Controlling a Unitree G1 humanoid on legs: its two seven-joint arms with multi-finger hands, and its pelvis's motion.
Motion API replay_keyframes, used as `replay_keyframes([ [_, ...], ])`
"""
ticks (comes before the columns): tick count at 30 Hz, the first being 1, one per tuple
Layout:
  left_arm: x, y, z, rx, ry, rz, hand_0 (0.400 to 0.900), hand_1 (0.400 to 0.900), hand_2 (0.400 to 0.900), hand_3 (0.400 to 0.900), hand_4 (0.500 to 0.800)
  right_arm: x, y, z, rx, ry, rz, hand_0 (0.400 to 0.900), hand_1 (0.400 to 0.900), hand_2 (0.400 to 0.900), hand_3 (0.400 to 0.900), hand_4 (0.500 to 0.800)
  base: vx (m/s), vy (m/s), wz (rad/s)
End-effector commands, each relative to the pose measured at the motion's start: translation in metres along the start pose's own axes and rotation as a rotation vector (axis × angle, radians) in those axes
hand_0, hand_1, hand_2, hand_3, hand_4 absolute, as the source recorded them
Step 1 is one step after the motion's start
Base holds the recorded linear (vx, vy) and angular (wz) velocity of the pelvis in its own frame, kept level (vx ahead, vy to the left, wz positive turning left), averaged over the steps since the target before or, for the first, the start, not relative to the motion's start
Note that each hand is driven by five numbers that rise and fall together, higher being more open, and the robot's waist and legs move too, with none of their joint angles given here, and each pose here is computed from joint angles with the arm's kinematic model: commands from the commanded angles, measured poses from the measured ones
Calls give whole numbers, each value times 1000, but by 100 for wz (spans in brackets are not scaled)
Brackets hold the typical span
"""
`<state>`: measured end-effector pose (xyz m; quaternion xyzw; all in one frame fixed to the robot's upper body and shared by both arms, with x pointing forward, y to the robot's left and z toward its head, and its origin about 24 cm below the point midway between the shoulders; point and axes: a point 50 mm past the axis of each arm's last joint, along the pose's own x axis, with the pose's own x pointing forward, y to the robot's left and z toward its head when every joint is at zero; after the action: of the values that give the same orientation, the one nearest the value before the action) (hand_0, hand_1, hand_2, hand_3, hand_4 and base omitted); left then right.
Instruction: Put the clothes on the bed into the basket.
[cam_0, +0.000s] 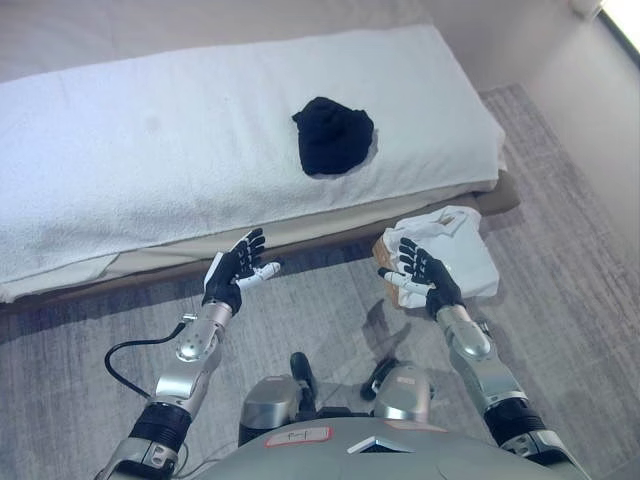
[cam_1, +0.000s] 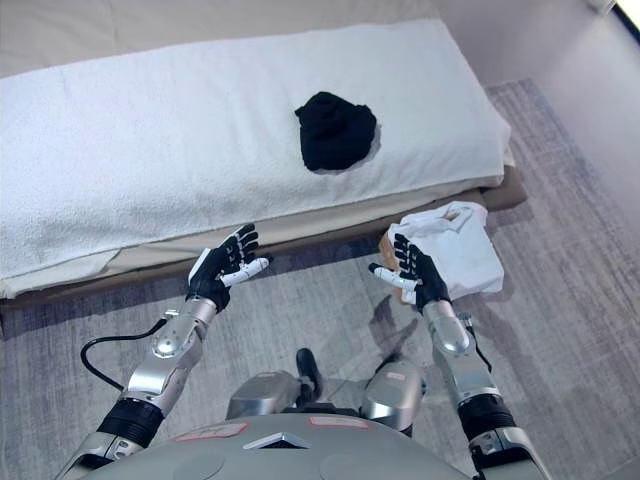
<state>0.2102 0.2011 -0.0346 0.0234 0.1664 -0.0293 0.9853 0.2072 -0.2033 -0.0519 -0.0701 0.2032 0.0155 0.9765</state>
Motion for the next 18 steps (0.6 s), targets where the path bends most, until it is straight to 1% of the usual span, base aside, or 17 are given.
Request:
replay_keyframes([
  [1, 10, -3, 48, 38, -249, -13, 900, 900, 900, 900, 800, 11, -18, 52, 33, -244, -110, 900, 900, 900, 900, 800, 239, -231, 16],
  [3, 13, 1, 54, 55, -271, 8, 900, 900, 900, 900, 800, 10, -20, 55, 36, -256, -135, 900, 900, 900, 900, 800, 291, -184, 30],
  [5, 17, -3, 61, 56, -296, -9, 900, 900, 900, 900, 800, 8, -23, 57, 58, -271, -156, 900, 900, 900, 900, 800, 365, -199, 61],
  [9, 23, -10, 64, 32, -303, -29, 900, 900, 900, 900, 800, 8, -37, 54, 69, -259, -202, 900, 900, 900, 900, 800, 562, -362, 68],
  [11, 22, -12, 66, 12, -310, -40, 900, 900, 900, 900, 800, 9, -41, 63, 49, -294, -194, 900, 900, 900, 900, 800, 446, -346, -14],
  [14, 20, -10, 70, -28, -330, -37, 900, 900, 900, 900, 800, 12, -40, 73, 42, -326, -171, 900, 900, 900, 900, 800, 279, -353, -21],
  [18, 18, -12, 72, -52, -338, -43, 900, 900, 900, 900, 800, 15, -45, 78, 35, -338, -188, 900, 900, 900, 900, 800, 256, -159, 7],
])
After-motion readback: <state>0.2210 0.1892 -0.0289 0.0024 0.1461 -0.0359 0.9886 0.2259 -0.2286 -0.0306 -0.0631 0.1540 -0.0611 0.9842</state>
